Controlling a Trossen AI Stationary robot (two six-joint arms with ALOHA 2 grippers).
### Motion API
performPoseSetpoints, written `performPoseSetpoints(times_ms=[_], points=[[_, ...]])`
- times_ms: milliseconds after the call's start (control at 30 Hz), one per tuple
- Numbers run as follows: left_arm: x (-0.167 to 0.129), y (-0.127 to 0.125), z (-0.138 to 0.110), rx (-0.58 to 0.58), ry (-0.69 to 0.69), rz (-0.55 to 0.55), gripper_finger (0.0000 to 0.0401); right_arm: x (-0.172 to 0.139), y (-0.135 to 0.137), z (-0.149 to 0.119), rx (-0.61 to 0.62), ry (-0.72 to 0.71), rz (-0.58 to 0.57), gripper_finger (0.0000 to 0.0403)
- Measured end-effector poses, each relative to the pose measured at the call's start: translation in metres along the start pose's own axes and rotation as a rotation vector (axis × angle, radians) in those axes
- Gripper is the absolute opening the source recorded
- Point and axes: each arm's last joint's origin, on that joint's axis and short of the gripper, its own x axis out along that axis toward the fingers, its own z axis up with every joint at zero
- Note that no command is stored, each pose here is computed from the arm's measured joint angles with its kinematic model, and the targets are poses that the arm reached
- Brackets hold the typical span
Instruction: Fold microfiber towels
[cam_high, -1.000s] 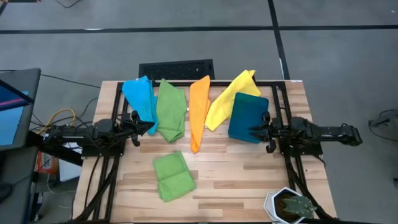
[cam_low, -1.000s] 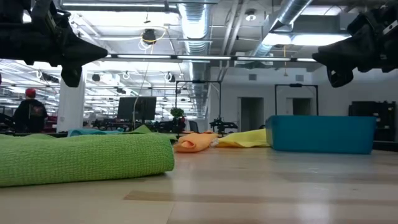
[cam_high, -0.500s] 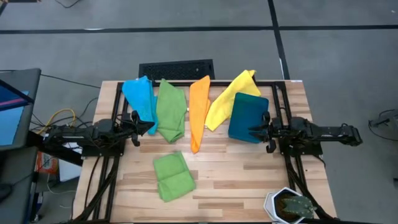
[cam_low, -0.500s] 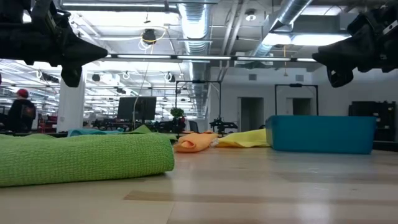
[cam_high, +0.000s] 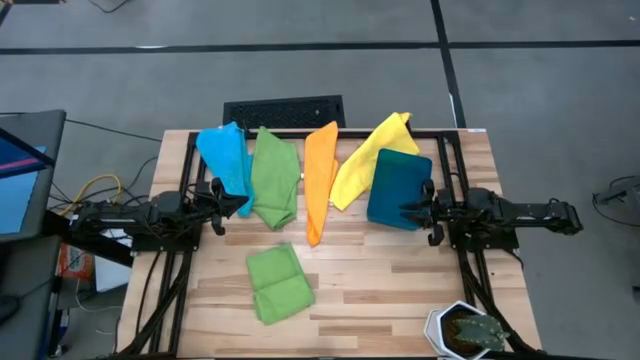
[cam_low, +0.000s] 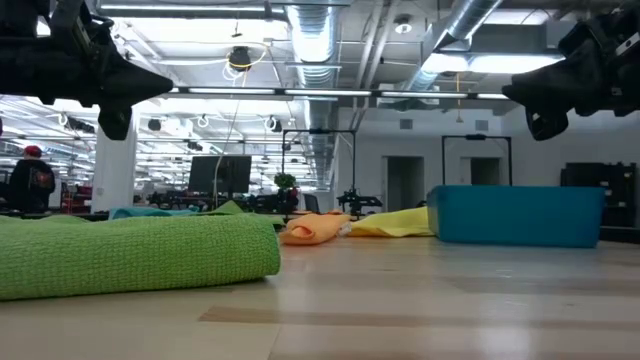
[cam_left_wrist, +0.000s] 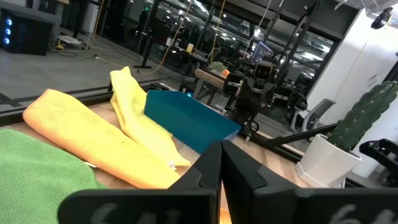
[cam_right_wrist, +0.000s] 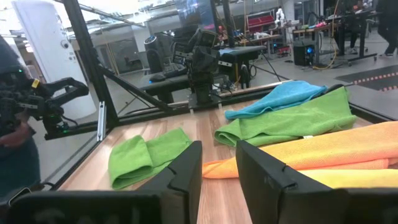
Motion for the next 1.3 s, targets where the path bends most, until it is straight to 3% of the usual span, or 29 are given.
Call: performPoseSetpoints(times_ms=[167, 400, 533, 700, 867, 967, 1100, 1300], points=[[0.0, 0.0, 0.0, -0.042, 0.0, 0.001, 0.0, 0.0, 0.0, 0.0, 0.0, 0.0, 0.0, 0.0124], [0.0, -0.001, -0.001, -0.22, 0.026, -0.038, 0.0, 0.0, 0.0, 0.0, 0.0, 0.0, 0.0, 0.0124], [0.0, 0.0, 0.0, -0.31, 0.007, -0.007, 0.0, 0.0, 0.0, 0.0, -0.011, 0.0, -0.005, 0.0124], [0.0, 0.001, 0.001, -0.312, -0.021, 0.029, 0.0, 0.0, -0.003, 0.001, -0.075, -0.013, -0.054, 0.0124], [0.0, 0.002, 0.004, -0.409, -0.087, 0.074, 0.0, 0.0, -0.002, 0.006, 0.095, -0.067, -0.045, 0.0124], [-0.001, 0.0, 0.01, -0.499, -0.167, 0.066, 0.0, -0.001, 0.0, 0.015, 0.264, -0.168, -0.011, 0.0124], [-0.003, -0.005, 0.024, -0.568, -0.284, -0.028, 0.0005, -0.004, 0.001, 0.026, 0.452, -0.281, 0.022, 0.0124], [-0.011, -0.015, 0.05, -0.54, -0.427, -0.161, 0.0049, -0.006, -0.004, 0.031, 0.599, -0.41, -0.098, 0.0124]])
